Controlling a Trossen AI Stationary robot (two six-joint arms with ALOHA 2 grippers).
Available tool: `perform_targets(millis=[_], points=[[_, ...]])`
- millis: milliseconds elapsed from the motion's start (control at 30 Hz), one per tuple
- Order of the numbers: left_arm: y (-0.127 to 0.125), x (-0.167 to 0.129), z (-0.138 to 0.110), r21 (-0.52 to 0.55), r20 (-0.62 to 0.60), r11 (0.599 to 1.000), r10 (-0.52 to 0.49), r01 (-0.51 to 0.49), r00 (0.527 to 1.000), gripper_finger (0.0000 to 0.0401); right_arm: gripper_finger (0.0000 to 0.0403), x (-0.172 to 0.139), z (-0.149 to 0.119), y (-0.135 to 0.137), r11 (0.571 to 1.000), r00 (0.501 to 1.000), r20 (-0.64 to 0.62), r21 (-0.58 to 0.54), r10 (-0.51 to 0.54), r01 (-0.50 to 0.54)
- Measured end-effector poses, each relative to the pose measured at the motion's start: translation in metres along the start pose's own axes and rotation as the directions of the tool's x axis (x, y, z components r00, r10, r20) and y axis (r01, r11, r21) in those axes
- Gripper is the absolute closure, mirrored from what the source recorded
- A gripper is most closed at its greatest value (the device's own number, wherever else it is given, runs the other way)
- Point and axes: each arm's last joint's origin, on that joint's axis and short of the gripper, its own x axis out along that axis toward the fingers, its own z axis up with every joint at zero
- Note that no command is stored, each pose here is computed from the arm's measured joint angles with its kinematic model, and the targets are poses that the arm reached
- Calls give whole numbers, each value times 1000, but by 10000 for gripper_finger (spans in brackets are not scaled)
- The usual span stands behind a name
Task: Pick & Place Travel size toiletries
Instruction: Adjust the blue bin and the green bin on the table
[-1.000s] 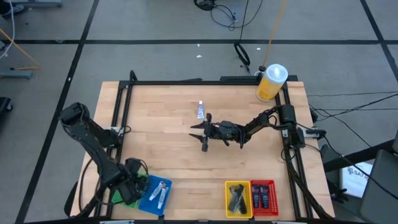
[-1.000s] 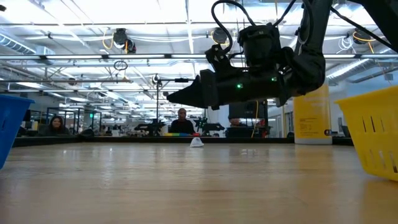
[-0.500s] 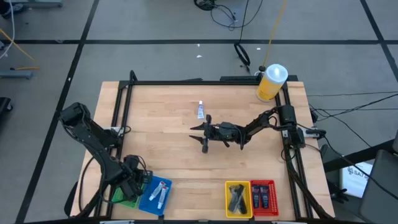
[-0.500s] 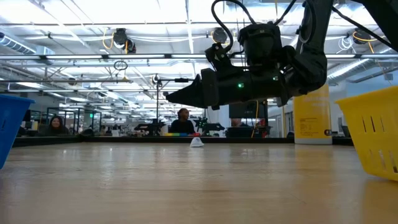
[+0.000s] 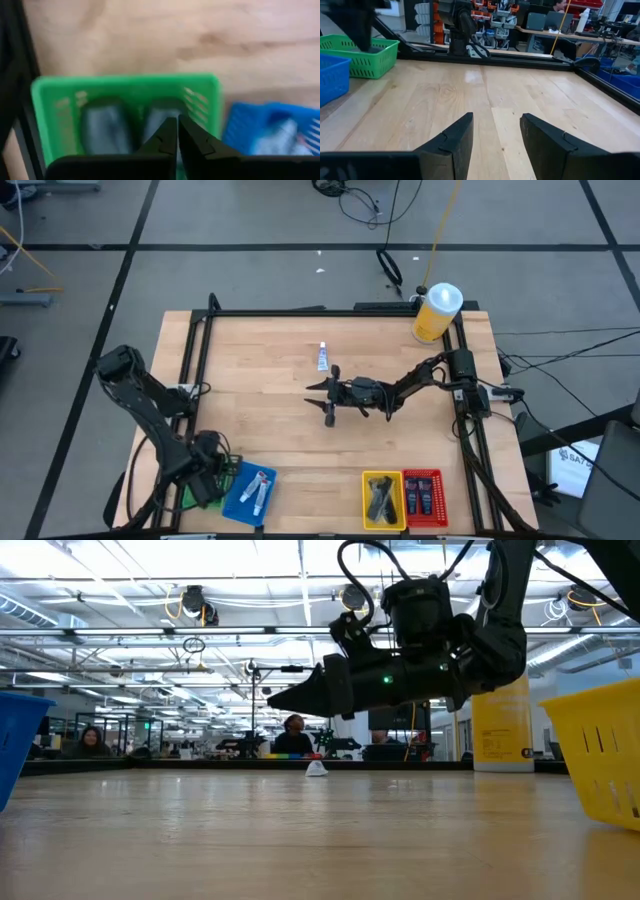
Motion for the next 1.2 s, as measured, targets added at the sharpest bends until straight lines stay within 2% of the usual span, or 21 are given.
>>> perform_targets(millis=[67, 133, 233, 267, 333, 500, 700, 933, 1200], points=[[-5, -9, -3, 31, 9, 998, -62, 62, 998, 381, 248, 0, 0, 0, 1000, 1000, -1, 0, 0, 0], [-13, -17, -3, 95, 64, 979, -185, 179, 981, 379, 248, 0, 0, 0, 1000, 1000, 1, 0, 0, 0], [-31, -22, -2, 204, 136, 909, -394, 364, 909, 387, 248, 0, 0, 0, 1000, 1000, 2, 0, 0, 0], [-37, -22, -1, 242, 142, 883, -442, 402, 886, 393, 248, 0, 0, 0, 1000, 1000, 2, 0, 0, 0], [-48, -17, 2, 303, 115, 850, -482, 432, 869, 398, 248, 0, 0, 0, 1000, 1000, 4, 0, 0, 0], [-73, 2, 8, 361, -87, 824, -437, 437, 895, 392, 248, 0, 0, 0, 1000, 1000, 5, 1, 0, 0], [-79, 2, 3, 358, -239, 809, -405, 467, 883, 397, 248, 0, -1, 0, 1000, 1000, -7, 2, 1, -1], [-71, 7, -4, 323, -250, 852, -343, 412, 905, 397, 248, 0, -1, 0, 1000, 1000, -15, 2, 1, -1], [-67, 27, -8, 342, -206, 899, -212, 273, 955, 390, 248, 0, -1, 0, 1000, 1000, -14, 2, 2, -2]])
